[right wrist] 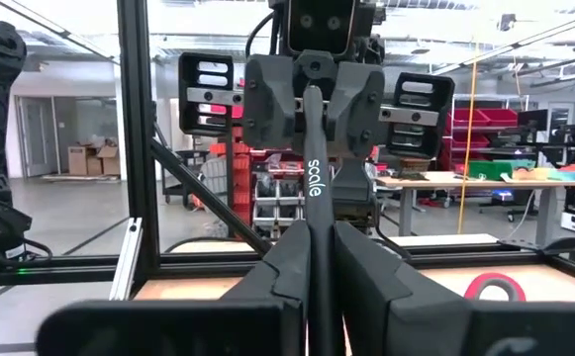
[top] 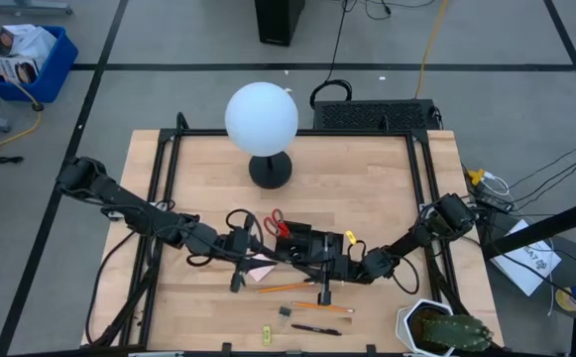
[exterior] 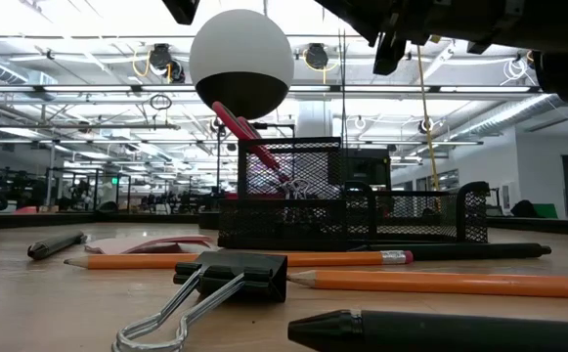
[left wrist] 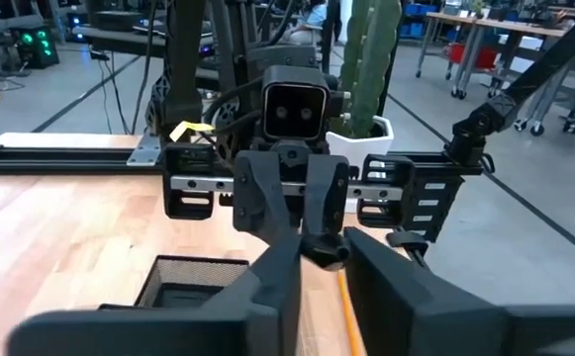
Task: Pick and place office supplies into organizer
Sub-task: Put the black pen into the desk organizer
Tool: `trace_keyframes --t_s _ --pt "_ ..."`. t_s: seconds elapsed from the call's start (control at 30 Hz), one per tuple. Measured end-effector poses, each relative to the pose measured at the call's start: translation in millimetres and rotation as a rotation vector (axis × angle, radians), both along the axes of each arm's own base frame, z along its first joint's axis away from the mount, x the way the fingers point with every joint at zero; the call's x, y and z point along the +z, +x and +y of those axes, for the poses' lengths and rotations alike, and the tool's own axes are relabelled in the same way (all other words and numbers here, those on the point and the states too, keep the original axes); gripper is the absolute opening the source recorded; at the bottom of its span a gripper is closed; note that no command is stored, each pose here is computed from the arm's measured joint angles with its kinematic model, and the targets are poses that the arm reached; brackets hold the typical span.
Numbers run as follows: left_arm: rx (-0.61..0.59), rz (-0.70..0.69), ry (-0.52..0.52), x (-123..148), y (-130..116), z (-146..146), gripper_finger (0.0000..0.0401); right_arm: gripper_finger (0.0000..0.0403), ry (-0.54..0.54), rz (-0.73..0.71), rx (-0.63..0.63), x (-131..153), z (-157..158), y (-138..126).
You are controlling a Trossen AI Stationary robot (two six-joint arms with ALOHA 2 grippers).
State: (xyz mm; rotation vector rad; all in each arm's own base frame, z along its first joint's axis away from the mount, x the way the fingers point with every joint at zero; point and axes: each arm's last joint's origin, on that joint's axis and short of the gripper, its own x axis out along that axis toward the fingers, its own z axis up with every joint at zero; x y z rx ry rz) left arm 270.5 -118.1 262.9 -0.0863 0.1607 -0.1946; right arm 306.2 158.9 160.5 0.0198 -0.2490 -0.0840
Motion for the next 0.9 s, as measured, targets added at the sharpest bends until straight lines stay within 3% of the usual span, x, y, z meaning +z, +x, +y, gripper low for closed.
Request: trace_keyframes --t_s 0.17,0.33,0.47,0.67,0.9 --pt "0.008 -0.002 0.009 0 0 1 0.0039 0.0026 0.002 0.0 0.0 0 -1 0" --pt "0.005 -0.008 0.03 0 0 1 0.0042 0.0026 -0.004 -0.001 0.011 0 0 0" --pt "0.052 0.0 -0.002 0 0 2 0.0054 0.0071 -0.002 -0.002 0.018 0 1 0" --pt "0.058 0.0 0.015 0 1 3 0.0035 0.0144 -0.008 0.004 0.026 -1 5 -4" --pt "0.076 0.02 0.032 -3 0 4 0.0041 0.0166 -0.006 0.054 -0.081 -7 19 -20"
